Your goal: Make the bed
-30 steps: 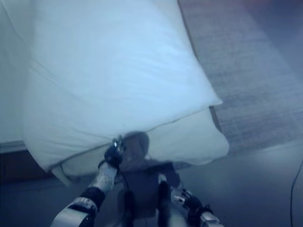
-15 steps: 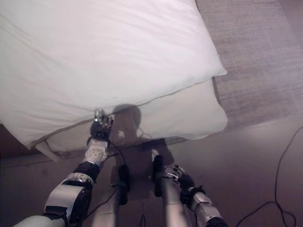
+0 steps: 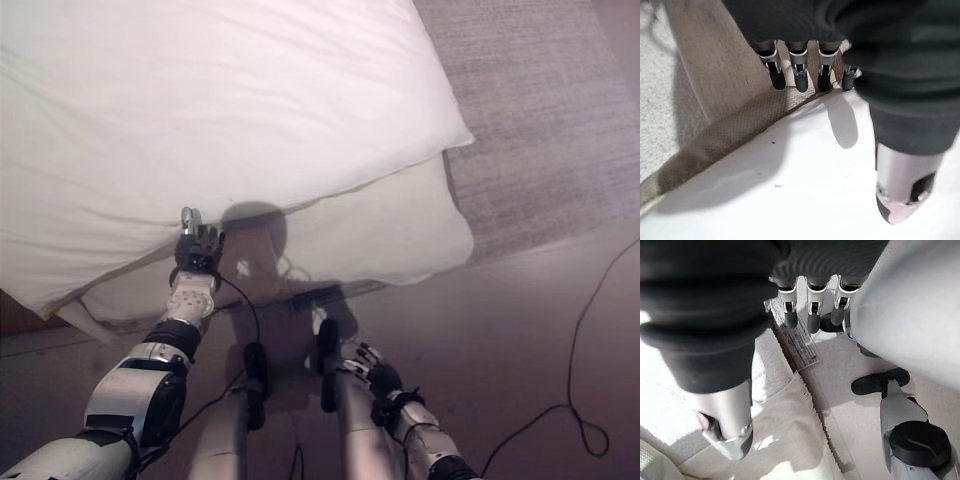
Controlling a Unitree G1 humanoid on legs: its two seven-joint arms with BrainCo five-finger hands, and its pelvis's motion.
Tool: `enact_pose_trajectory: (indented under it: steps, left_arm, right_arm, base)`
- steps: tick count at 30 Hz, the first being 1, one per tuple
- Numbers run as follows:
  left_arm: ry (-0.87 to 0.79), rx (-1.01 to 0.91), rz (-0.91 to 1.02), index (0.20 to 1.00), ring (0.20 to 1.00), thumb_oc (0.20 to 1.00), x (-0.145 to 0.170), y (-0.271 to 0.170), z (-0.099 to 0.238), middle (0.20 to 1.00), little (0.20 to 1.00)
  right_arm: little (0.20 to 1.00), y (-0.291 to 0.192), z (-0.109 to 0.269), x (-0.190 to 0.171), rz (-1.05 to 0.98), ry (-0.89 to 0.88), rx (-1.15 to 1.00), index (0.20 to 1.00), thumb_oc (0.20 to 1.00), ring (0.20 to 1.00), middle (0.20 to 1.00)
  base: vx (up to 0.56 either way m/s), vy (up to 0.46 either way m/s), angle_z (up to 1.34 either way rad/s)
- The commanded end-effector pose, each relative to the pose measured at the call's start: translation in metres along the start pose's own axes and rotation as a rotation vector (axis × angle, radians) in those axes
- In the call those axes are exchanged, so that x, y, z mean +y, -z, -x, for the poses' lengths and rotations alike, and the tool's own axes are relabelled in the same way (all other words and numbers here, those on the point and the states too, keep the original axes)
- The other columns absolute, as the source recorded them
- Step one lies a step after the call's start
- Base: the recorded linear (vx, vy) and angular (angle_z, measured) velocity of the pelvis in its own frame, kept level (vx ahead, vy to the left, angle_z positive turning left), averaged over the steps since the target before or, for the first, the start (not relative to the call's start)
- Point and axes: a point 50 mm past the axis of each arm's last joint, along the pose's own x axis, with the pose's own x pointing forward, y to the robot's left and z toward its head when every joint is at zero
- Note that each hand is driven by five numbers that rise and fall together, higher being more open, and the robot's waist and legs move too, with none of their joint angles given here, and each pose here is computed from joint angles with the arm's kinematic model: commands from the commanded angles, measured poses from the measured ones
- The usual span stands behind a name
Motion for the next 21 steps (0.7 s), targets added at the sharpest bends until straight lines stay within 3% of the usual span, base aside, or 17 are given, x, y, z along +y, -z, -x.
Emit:
enact_pose_trajectory:
  steps: [1,10,14,15,17,18,21]
  left_arm:
    - [-0.010,-0.016,0.037,1.000,1.000,1.000,-0.012,0.005,-0.001,1.000,1.000]
    - [0.012,-0.065,0.052,1.000,1.000,1.000,-0.031,-0.016,-0.007,1.000,1.000]
    - [0.058,-0.104,0.045,1.000,1.000,1.000,-0.067,-0.026,-0.009,1.000,1.000]
    - [0.062,-0.113,0.048,0.680,0.680,0.680,-0.071,-0.028,-0.009,0.680,0.680]
    - [0.095,-0.137,0.046,0.332,0.332,0.332,-0.083,-0.033,-0.008,0.332,0.332]
    - [0.095,-0.137,0.046,0.200,0.200,0.200,-0.083,-0.033,-0.008,0.200,0.200]
    - [0.179,-0.147,0.050,0.200,0.200,0.200,-0.103,-0.029,-0.002,0.200,0.200]
  right_arm:
    - [1.000,0.002,0.008,-0.002,-0.013,-0.004,-0.029,1.000,1.000,1.000,1.000]
    - [1.000,0.002,0.008,0.000,-0.009,-0.019,-0.027,1.000,1.000,1.000,1.000]
    - [1.000,0.005,0.011,-0.002,-0.007,-0.016,-0.017,1.000,1.000,1.000,1.000]
    - [1.000,0.005,0.011,-0.003,-0.010,-0.014,-0.020,1.000,1.000,1.000,1.000]
    - [1.000,0.005,0.012,-0.004,-0.021,-0.009,-0.025,1.000,1.000,1.000,1.000]
    - [1.000,0.005,0.012,-0.004,-0.021,-0.009,-0.025,1.000,1.000,1.000,1.000]
    - [1.000,0.008,0.015,-0.006,-0.035,-0.005,-0.026,1.000,1.000,1.000,1.000]
  base:
    - [0.02,-0.003,-0.04]
    - [0.00,0.000,-0.01]
    - [0.00,0.000,0.00]
    - [-0.01,0.015,-0.03]
    - [0.00,0.000,0.00]
    - [0.02,0.006,-0.04]
    - [0.01,-0.001,-0.02]
